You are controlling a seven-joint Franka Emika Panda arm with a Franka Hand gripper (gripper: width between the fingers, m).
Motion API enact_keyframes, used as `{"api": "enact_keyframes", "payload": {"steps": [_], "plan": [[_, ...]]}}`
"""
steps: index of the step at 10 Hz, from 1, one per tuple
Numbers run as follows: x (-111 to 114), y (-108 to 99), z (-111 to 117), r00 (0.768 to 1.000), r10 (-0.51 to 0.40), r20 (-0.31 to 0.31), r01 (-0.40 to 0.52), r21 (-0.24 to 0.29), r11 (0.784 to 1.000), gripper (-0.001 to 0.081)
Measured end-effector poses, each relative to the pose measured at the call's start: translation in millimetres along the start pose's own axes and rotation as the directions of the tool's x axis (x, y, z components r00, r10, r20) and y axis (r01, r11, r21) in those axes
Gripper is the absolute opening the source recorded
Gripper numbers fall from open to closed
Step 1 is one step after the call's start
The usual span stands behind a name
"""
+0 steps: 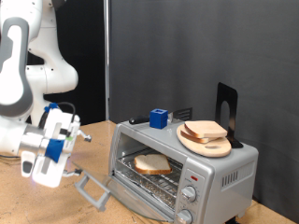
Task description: Make a piece of toast with the oven
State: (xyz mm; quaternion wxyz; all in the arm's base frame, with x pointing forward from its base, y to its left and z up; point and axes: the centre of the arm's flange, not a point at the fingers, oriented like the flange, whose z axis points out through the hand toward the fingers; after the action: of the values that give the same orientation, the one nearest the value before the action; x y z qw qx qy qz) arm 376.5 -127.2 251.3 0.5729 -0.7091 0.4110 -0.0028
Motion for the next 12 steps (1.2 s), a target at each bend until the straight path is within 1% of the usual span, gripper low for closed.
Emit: {"api": "enact_keyframes", "payload": {"steps": [1, 2, 4, 6, 9, 12], "plan": [[-4.0, -11.3, 8.0, 0.999, 0.024, -0.028, -0.024, -0.005, 1.0, 0.0808], [-9.0, -16.0, 13.6, 0.997, 0.053, -0.054, -0.055, -0.019, 0.998, 0.0808], [-17.8, -25.8, 21.8, 0.993, 0.086, -0.075, -0.089, -0.039, 0.995, 0.0808], [-27.7, -34.1, 30.4, 0.995, 0.08, -0.058, -0.083, -0.047, 0.995, 0.0808], [-48.1, -47.8, 44.8, 0.998, 0.064, -0.005, -0.064, -0.05, 0.997, 0.0808], [-67.6, -60.3, 63.8, 0.997, 0.076, 0.03, -0.073, -0.069, 0.995, 0.0808]]}}
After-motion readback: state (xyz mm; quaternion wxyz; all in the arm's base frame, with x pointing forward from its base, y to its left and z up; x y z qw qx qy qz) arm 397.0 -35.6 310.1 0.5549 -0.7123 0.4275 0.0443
